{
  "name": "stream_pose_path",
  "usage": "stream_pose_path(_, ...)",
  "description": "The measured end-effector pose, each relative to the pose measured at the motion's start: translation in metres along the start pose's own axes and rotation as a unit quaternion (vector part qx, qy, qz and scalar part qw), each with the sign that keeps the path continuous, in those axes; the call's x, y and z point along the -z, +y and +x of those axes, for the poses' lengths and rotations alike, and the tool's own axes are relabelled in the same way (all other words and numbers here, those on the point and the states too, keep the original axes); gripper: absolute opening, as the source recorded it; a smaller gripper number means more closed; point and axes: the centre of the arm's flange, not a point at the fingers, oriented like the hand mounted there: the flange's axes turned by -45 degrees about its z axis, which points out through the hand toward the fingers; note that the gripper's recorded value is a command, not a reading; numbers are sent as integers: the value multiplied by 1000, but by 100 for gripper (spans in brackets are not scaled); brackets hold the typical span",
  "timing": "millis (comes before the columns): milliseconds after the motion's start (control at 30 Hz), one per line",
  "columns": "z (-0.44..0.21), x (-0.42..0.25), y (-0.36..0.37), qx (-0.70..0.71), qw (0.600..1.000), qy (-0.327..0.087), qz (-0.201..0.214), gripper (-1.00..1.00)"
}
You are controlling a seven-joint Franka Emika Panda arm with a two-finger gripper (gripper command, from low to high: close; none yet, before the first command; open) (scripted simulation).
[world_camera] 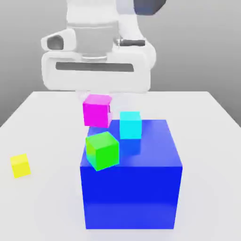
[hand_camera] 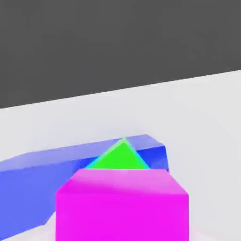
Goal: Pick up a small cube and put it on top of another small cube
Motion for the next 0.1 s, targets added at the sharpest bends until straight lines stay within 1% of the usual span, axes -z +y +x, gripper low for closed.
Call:
stream_pose_path(33, -1, -8, 0, 0, 1000, 0, 0, 100)
stream_pose_path(100, -1, -8, 0, 0, 1000, 0, 0, 100)
